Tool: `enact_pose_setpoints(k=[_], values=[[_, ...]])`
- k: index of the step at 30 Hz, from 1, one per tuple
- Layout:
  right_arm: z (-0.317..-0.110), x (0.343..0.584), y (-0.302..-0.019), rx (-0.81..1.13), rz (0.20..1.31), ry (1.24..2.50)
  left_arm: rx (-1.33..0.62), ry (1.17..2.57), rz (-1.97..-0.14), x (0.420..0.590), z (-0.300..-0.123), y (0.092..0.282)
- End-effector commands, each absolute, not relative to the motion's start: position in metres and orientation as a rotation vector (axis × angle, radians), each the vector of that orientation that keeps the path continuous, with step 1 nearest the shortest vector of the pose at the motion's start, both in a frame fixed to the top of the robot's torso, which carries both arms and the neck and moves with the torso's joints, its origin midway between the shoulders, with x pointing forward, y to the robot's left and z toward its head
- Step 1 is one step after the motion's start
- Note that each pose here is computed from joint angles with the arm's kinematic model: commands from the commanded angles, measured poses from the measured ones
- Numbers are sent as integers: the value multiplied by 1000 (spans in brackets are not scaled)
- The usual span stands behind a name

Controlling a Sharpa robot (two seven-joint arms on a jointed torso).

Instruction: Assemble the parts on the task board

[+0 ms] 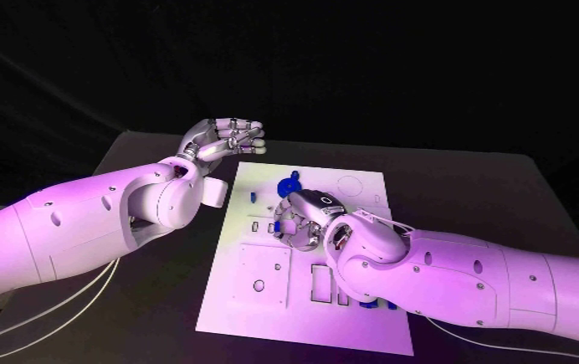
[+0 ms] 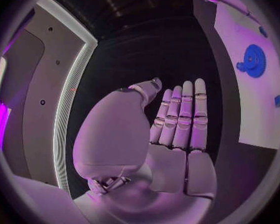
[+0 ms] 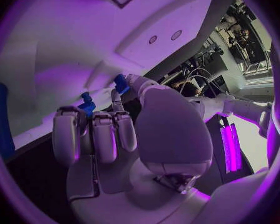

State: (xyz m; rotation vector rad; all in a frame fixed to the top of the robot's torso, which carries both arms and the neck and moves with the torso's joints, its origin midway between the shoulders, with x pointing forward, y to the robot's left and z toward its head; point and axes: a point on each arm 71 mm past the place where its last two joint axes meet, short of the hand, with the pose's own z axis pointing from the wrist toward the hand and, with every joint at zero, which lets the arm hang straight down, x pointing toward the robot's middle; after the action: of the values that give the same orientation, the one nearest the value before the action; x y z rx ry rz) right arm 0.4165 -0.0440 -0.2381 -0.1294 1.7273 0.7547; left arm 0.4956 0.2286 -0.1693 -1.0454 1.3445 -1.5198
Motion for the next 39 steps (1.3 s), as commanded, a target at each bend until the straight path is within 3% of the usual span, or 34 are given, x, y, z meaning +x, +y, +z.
enact_pose_setpoints(k=[1, 12, 18, 27, 33, 39], values=[[-239, 415, -43, -155, 753, 1730, -1040, 1350, -1544, 495, -168, 227], [-234, 412, -44, -138, 789, 1686, -1042, 1352, -1542, 495, -169, 227], [-219, 408, -63, -67, 906, 1579, -1008, 1439, -1509, 495, -172, 228], [-187, 414, -120, 165, 1035, 1617, -833, 1797, -1289, 488, -187, 229], [-171, 420, -157, 251, 1008, 1637, -666, 2133, -1043, 478, -202, 227], [-166, 429, -185, 299, 945, 1633, -457, 2300, -787, 475, -209, 219]])
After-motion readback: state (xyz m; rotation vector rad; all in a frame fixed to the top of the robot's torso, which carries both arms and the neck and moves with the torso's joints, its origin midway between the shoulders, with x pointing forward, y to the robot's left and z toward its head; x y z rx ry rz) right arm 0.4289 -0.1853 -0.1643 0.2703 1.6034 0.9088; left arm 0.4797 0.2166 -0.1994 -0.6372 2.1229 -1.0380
